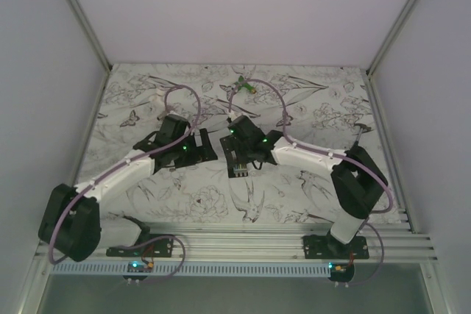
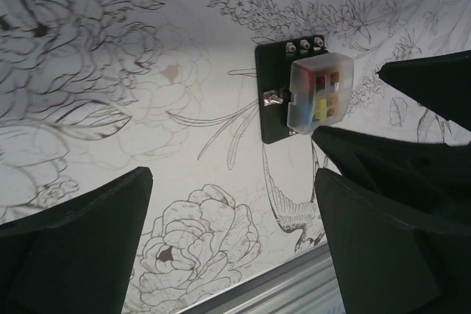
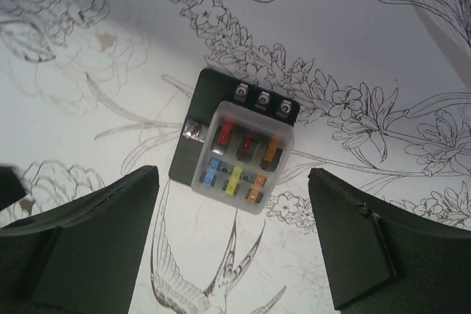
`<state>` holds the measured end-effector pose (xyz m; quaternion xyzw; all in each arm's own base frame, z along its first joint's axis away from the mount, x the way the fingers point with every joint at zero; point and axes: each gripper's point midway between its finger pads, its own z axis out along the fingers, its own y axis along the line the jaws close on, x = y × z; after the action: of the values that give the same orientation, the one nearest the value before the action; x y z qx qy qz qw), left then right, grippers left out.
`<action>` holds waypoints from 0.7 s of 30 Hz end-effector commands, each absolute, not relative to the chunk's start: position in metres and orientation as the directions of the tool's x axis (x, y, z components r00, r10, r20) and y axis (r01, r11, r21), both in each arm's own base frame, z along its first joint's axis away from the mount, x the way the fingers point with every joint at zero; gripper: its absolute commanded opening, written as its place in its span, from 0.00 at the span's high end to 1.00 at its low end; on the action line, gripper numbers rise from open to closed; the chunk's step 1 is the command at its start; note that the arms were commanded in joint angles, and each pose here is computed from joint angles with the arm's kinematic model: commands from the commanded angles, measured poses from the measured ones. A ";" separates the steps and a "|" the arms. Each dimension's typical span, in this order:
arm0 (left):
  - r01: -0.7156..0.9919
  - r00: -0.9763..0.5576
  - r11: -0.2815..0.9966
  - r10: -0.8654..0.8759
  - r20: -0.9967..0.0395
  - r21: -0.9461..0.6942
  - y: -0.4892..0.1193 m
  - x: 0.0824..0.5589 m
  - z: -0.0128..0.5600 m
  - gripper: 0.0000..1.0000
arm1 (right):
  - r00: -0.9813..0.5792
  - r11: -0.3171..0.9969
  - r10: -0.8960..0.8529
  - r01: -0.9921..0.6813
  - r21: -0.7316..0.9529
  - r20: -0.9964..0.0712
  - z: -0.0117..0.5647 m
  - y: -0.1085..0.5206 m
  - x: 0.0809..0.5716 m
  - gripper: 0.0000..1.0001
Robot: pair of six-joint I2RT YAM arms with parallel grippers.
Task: Snap on the fuse box
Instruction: Close the fuse box cover on the fuse box base.
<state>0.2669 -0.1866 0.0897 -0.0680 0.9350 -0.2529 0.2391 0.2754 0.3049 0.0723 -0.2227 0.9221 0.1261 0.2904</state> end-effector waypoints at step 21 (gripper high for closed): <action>-0.111 -0.821 0.894 -0.329 -0.467 -0.434 -0.139 0.251 0.095 0.00 | -0.764 0.955 -0.272 -0.289 -0.067 -0.585 0.055 0.311 0.292 0.46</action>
<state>0.2570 -0.1464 0.1007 -0.1115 0.9288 -0.2109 0.2835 0.2857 0.3065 0.0432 -0.1498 0.9423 0.0230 0.2984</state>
